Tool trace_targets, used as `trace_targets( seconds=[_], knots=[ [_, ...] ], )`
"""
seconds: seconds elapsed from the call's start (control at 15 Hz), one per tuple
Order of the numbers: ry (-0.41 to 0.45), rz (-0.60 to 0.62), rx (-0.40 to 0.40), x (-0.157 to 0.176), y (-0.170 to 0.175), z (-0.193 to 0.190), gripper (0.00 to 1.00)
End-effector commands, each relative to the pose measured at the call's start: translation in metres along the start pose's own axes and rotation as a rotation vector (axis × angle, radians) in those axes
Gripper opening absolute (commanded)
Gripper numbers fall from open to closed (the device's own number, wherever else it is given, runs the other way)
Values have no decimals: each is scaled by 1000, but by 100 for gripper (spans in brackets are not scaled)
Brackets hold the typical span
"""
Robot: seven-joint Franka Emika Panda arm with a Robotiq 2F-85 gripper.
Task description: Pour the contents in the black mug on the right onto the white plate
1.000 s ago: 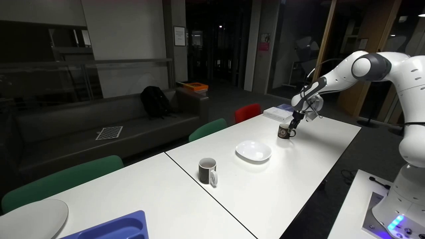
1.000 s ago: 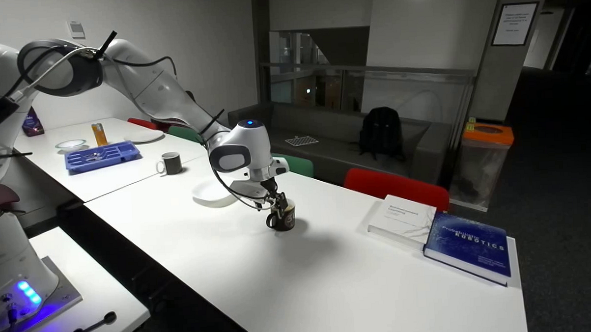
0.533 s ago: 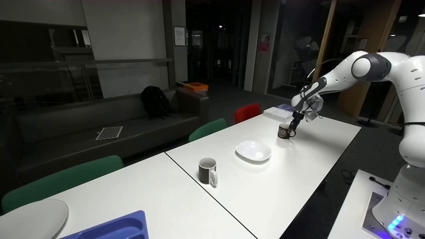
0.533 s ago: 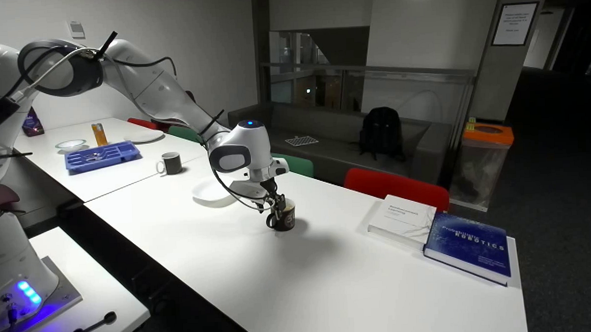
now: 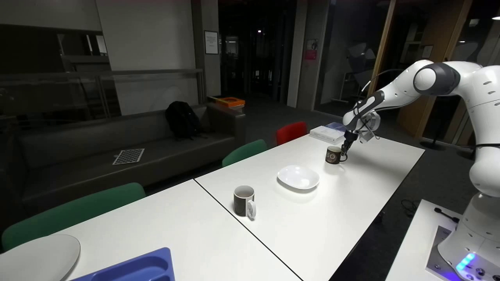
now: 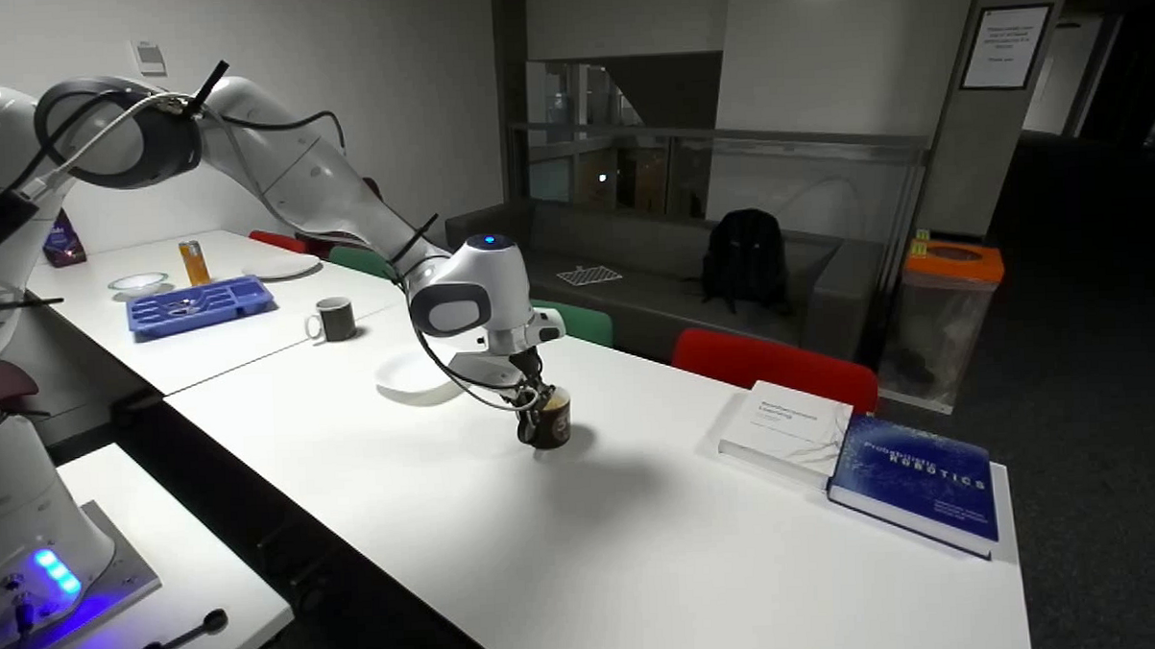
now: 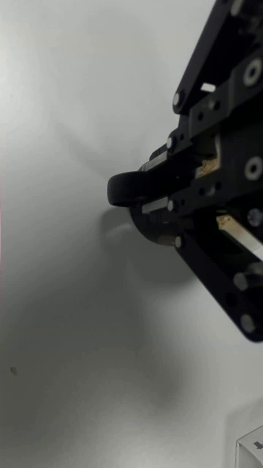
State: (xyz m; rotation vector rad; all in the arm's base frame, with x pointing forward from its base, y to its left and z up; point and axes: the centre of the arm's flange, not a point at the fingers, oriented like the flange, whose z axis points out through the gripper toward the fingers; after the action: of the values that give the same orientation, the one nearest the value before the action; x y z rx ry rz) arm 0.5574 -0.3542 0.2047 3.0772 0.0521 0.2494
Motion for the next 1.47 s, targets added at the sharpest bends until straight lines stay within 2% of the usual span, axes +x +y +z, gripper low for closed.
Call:
trace_targets(
  seconds=[0.0, 0.4, 0.87, 1.0, 1.4],
  knots=[
    [-32, 1, 3, 9, 5, -2, 5],
    [-31, 5, 13, 7, 5, -15, 5],
    [-12, 43, -79, 9, -1, -58, 5],
    [2, 22, -111, 19, -13, -70, 5],
    [14, -120, -203, 56, -80, -104, 5]
  ],
)
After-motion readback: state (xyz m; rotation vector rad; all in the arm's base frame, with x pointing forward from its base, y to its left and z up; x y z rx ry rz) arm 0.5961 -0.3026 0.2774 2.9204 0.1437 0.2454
